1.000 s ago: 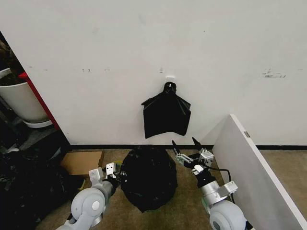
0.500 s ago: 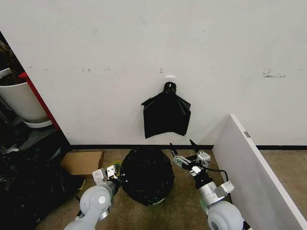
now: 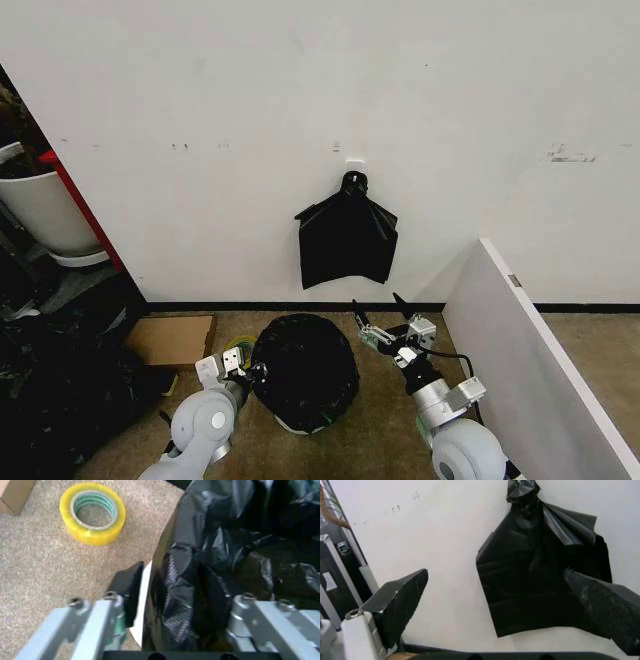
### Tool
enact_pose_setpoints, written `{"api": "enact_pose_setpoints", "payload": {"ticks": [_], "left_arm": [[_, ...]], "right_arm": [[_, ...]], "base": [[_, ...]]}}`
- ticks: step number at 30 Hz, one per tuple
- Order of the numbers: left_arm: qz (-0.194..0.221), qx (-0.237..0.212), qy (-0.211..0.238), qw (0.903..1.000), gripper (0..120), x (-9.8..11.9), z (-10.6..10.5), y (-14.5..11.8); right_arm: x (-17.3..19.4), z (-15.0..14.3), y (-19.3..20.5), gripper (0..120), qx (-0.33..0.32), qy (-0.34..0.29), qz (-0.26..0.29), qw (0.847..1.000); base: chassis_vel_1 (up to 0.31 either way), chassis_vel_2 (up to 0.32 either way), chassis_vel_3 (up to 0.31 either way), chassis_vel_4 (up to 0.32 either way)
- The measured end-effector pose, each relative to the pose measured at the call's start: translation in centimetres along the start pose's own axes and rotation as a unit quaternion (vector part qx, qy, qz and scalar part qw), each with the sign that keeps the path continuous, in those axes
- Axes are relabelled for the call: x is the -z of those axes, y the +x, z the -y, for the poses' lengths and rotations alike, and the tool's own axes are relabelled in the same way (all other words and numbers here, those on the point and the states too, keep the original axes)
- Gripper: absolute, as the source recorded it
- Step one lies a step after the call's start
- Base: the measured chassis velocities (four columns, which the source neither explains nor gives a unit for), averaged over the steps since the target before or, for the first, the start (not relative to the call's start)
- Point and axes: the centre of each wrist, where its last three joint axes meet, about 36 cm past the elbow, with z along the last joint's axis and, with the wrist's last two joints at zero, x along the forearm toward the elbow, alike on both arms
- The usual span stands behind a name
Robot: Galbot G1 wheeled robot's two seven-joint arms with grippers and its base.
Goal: Place the garbage bag over the trash bin.
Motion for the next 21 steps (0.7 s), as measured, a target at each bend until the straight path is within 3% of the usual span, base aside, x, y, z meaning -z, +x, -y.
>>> {"api": "enact_pose_setpoints", "payload": {"ticks": [4, 7, 9, 10, 12, 14, 15, 16, 18, 19, 20, 21], "left_arm": [[0.005, -0.003, -0.002, 1.0, 58, 0.1, 0.1, 0.5], [0.024, -0.013, -0.012, 0.9996, 72, 0.6, 0.6, 2.5], [0.064, -0.009, -0.033, 0.9974, 82, 0.9, 1.0, 4.6], [0.064, -0.009, -0.033, 0.9974, 82, 0.9, 1.0, 4.6], [0.139, 0.0, -0.052, 0.9889, 90, 0.5, 0.9, 5.5], [0.236, -0.012, -0.076, 0.9688, 97, -0.3, 0.1, 5.8], [0.291, -0.02, -0.098, 0.9516, 99, -0.7, -0.3, 6.0], [0.357, -0.03, -0.134, 0.9241, 100, -1.4, -0.6, 6.2], [0.436, -0.054, -0.197, 0.8765, 100, -2.5, -0.9, 6.6], [0.436, -0.054, -0.197, 0.8765, 100, -2.5, -0.9, 6.6], [0.465, -0.069, -0.223, 0.8537, 100, -3.2, -0.9, 7.0], [0.484, -0.079, -0.236, 0.8388, 100, -3.8, -0.8, 7.4]], "right_arm": [[-0.1, 0.0, 0.0, 100, 0.0, 0.0, -0.001, 1.0], [-0.2, 0.2, 0.0, 100, -0.003, 0.001, -0.003, 1.0], [-0.4, 0.5, -0.1, 100, -0.009, 0.002, -0.001, 1.0], [-0.4, 0.5, -0.1, 100, -0.009, 0.002, -0.001, 1.0], [-0.7, 0.9, -0.3, 100, -0.018, 0.007, 0.004, 1.0], [-0.9, 1.2, -0.4, 100, -0.023, 0.022, 0.013, 0.999], [-1.0, 1.5, -0.4, 100, -0.023, 0.041, 0.019, 0.999], [-1.2, 2.0, -0.3, 100, -0.02, 0.076, 0.03, 0.996], [-1.3, 2.8, -0.2, 100, -0.012, 0.142, 0.048, 0.989], [-1.3, 2.8, -0.2, 100, -0.012, 0.142, 0.048, 0.989], [-1.2, 3.1, -0.1, 100, -0.008, 0.171, 0.056, 0.984], [-1.1, 3.2, 0.0, 100, -0.006, 0.186, 0.062, 0.981]], "base": [[0.0, 0.0, 0.0, 0.0], [0.0, 0.0, 0.0, 0.0], [0.0, 0.0, 0.0, 0.0], [0.0, 0.0, 0.0, 0.0], [0.0, 0.0, 0.0, 0.0], [0.0, 0.0, 0.0, 0.0], [0.0, 0.0, 0.0, 0.0], [0.0, 0.0, 0.0, 0.0], [0.0, 0.0, 0.0, 0.0], [0.0, 0.0, 0.0, 0.0], [0.0, 0.0, 0.0, 0.0], [0.0, 0.0, 0.0, 0.0]]}}
